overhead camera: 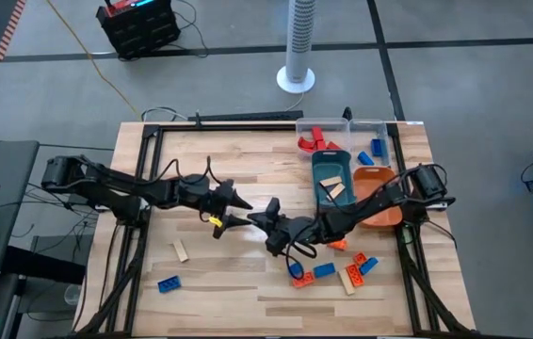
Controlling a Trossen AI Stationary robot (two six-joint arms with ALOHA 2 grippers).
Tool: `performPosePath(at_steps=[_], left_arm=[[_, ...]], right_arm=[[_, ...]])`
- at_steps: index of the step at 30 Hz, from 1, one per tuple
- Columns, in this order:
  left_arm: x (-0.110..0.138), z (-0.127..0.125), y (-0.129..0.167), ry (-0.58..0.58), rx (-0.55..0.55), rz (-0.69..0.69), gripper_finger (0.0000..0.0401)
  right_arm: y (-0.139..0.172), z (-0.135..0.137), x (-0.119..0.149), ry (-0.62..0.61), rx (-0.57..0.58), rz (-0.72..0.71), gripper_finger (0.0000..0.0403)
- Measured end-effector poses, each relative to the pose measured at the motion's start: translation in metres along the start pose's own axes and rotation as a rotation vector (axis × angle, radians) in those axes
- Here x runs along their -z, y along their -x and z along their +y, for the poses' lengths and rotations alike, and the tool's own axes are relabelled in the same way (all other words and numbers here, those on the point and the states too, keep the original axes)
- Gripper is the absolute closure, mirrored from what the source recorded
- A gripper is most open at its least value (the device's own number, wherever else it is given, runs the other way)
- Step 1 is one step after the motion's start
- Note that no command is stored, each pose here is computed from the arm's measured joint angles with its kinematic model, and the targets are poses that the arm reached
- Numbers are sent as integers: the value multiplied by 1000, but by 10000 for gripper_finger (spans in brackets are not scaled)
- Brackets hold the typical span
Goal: Sort blocks
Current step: Put the brown block into the blue bin
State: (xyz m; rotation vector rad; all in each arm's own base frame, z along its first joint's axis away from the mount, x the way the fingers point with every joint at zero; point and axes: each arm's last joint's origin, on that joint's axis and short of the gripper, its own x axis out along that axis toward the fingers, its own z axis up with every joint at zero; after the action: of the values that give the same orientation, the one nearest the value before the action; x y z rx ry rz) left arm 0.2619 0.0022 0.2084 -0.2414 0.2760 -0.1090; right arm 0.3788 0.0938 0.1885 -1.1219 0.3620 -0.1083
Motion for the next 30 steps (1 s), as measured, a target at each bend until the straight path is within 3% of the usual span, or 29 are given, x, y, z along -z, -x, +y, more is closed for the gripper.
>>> performPosePath(at_steps=[7, 12, 15, 18, 23, 27, 30], left_arm=[[-7, 2, 11, -40, -22, 1, 89], [-11, -1, 27, -47, -57, 23, 82], [-11, -5, 38, -24, -90, 64, 85], [-10, -10, 51, -32, -171, 97, 89], [-4, -10, 70, -30, -374, 167, 98], [7, 0, 78, -4, -483, 288, 103], [14, 9, 79, 12, -538, 364, 106]], right_arm=[[9, 15, 0, -9, -18, 181, 355], [28, 22, 5, 0, 18, 414, 355], [49, 7, 9, -93, 59, 509, 355], [74, -14, 18, -280, 87, 578, 355], [110, -52, 44, -707, 174, 678, 355], [122, -70, 74, -1080, 142, 838, 355], [125, -74, 97, -1219, 93, 1027, 355]])
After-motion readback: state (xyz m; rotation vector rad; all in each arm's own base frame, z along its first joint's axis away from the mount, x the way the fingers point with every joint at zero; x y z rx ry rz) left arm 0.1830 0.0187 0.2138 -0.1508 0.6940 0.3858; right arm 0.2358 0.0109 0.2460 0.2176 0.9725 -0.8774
